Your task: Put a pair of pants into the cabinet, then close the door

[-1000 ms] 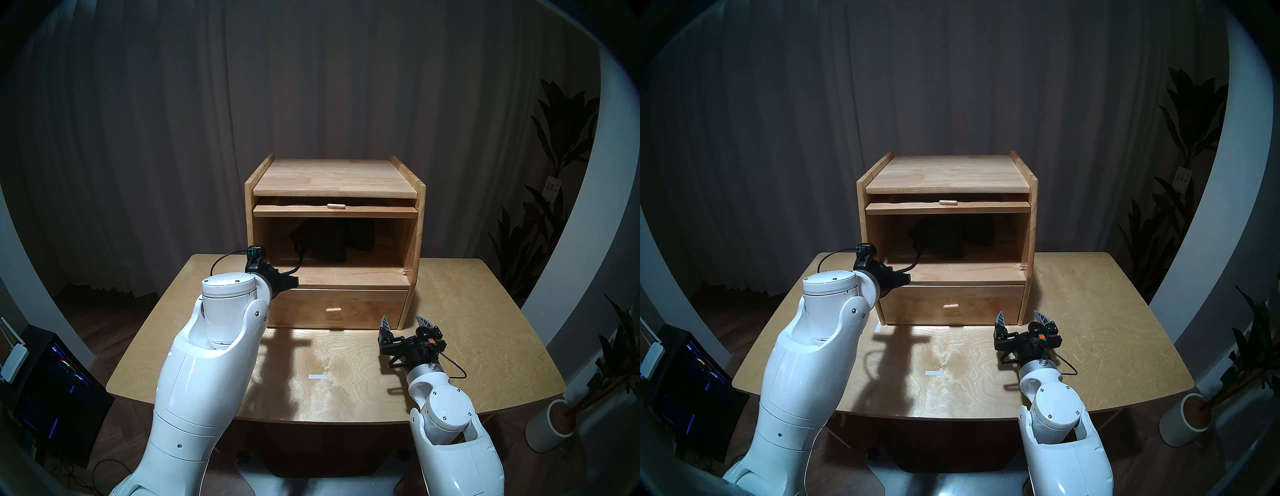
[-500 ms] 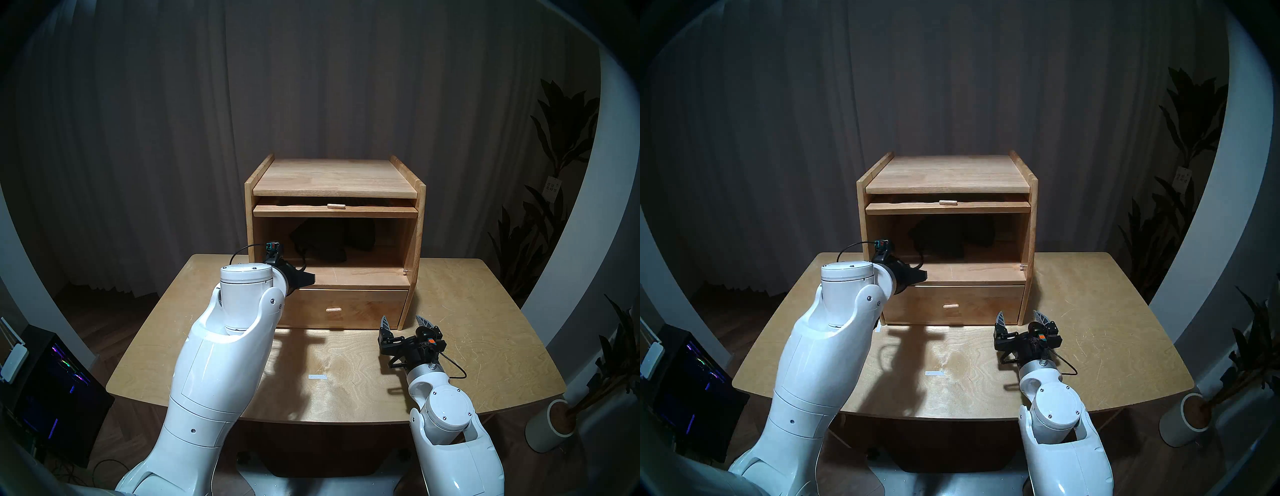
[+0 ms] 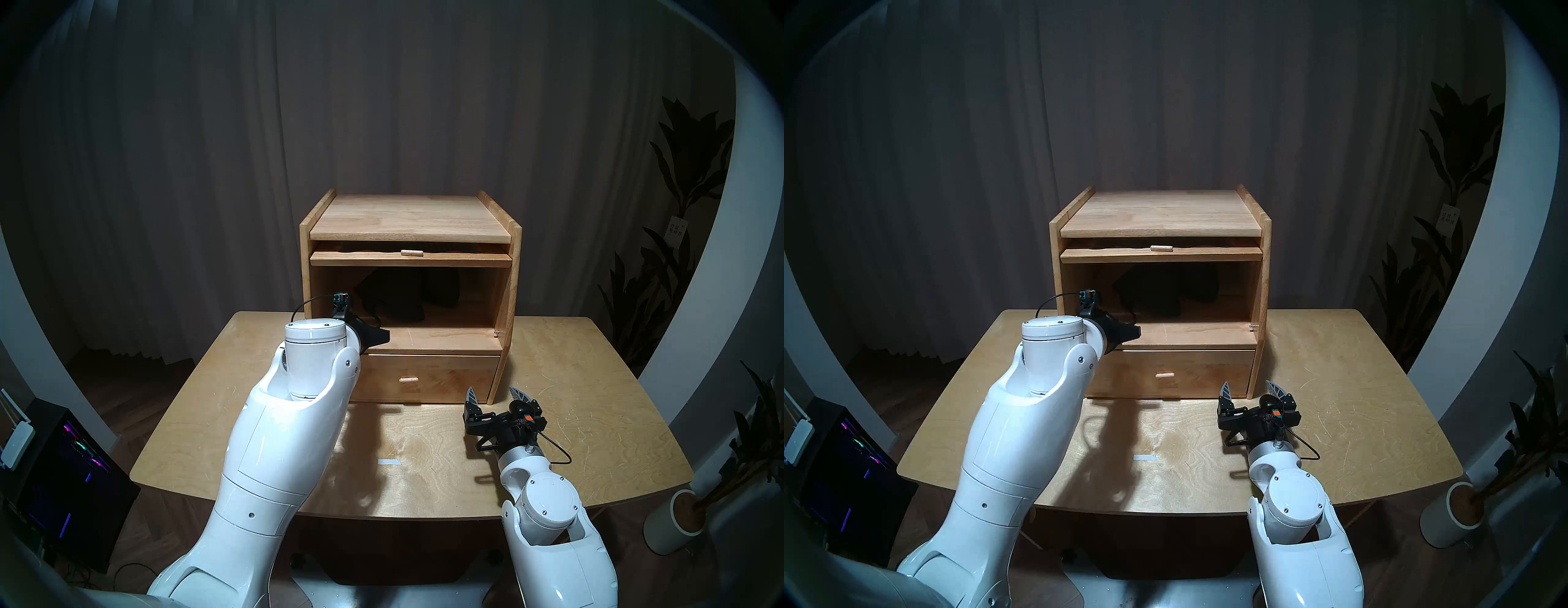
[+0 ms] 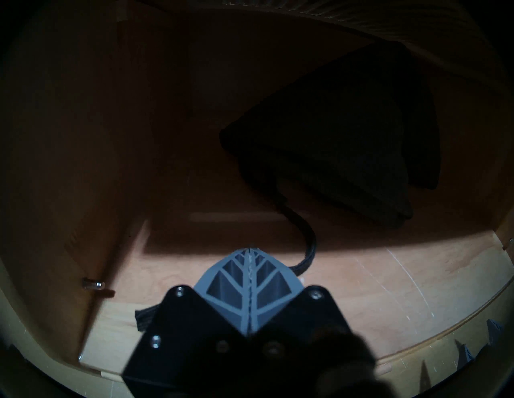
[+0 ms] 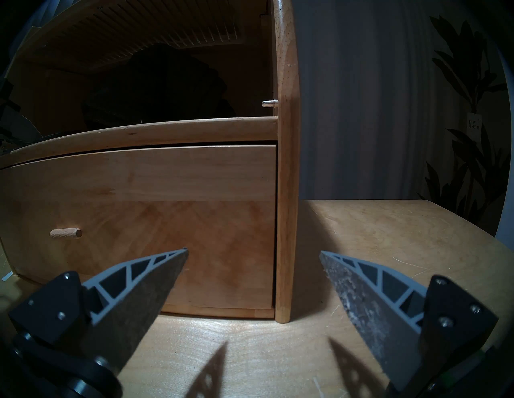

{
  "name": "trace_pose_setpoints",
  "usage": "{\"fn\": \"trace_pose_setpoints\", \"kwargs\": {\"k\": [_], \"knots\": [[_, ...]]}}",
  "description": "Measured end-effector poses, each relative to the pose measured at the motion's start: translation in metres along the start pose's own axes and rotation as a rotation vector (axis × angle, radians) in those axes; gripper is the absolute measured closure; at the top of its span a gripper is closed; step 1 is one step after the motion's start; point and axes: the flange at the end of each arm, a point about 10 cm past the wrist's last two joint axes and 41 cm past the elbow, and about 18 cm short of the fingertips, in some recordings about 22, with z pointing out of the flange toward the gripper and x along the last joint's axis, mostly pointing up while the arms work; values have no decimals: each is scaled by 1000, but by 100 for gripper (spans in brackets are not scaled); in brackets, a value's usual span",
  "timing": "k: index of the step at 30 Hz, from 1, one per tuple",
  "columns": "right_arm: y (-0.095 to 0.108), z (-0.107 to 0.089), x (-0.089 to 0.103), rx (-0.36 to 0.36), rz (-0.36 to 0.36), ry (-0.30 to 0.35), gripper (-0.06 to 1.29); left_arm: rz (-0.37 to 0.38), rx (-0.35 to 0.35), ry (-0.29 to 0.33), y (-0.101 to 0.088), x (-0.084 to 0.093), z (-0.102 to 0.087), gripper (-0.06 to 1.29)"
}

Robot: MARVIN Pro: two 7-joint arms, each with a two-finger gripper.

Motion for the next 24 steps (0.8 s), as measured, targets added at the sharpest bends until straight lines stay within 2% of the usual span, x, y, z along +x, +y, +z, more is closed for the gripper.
{"fn": "trace_pose_setpoints", "kwargs": {"k": [8,15,20,24], "knots": [[0,0,0,0,0,0,-2,-18,13,26,-4,6,24,126],[0,0,0,0,0,0,-2,-13,14,58,1,11,42,126],[0,0,0,0,0,0,-2,-3,-5,72,9,12,41,126],[0,0,0,0,0,0,-2,29,-37,86,25,4,29,126]]}}
